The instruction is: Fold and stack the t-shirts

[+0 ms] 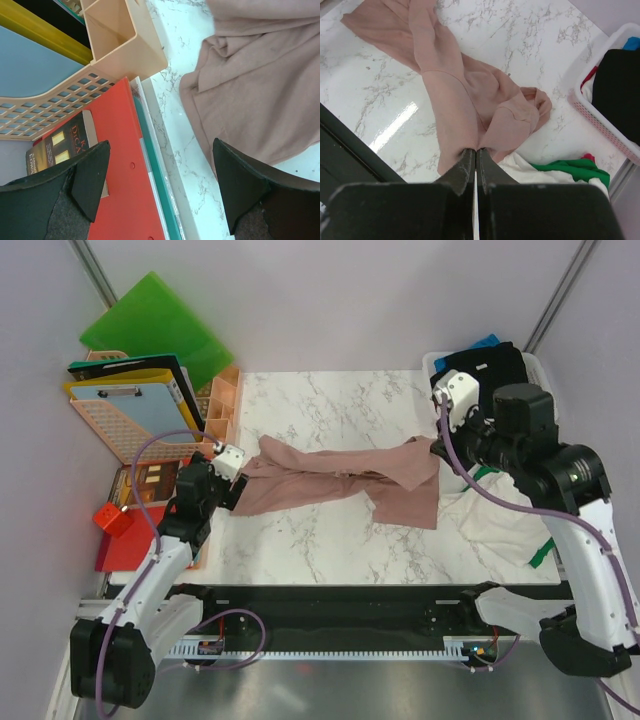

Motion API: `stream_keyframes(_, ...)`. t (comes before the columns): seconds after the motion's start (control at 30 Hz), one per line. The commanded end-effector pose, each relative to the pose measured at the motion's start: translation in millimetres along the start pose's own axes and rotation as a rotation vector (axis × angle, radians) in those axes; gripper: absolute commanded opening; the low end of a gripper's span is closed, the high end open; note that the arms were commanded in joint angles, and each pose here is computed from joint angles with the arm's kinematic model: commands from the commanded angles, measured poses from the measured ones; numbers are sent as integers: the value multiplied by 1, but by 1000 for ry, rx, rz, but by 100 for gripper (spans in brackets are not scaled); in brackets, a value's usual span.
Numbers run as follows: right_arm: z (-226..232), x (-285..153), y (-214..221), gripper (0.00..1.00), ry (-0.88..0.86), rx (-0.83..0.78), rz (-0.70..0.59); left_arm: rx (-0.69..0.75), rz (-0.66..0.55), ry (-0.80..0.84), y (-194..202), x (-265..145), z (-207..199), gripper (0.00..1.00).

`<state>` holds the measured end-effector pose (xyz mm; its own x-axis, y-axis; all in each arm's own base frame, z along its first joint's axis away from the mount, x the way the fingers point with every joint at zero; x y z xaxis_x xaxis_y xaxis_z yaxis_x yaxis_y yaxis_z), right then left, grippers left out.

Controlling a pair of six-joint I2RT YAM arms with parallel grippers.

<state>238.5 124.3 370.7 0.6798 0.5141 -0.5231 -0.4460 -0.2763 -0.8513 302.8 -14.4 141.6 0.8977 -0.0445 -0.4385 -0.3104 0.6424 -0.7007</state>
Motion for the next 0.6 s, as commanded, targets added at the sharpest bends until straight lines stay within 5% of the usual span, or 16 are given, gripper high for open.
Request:
stream_keyframes(0.0, 9, -30, 10, 0, 2, 10, -39, 34, -60, -51, -11, 1, 12, 90)
stream_keyframes(0.27, 2, -22, 27, 0, 41, 24, -17, -12, -63, 47, -32, 23, 5, 90)
stream_keyframes(0.57, -14, -2, 34, 0, 105, 22, 29, -75, -112, 848, -97, 18, -91, 89)
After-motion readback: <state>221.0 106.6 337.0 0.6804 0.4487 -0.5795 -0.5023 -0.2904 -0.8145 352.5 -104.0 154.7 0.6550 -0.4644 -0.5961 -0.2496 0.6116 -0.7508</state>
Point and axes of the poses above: each gripper's point midway between its finger pads, its own x axis out along the fingers, its own z axis along the line the jaws close on, y = z × x, the point moved 1 cm from there along -x, back along the fingers, and after that the axes turned 10 degrees about x, right-handed, at the moved point
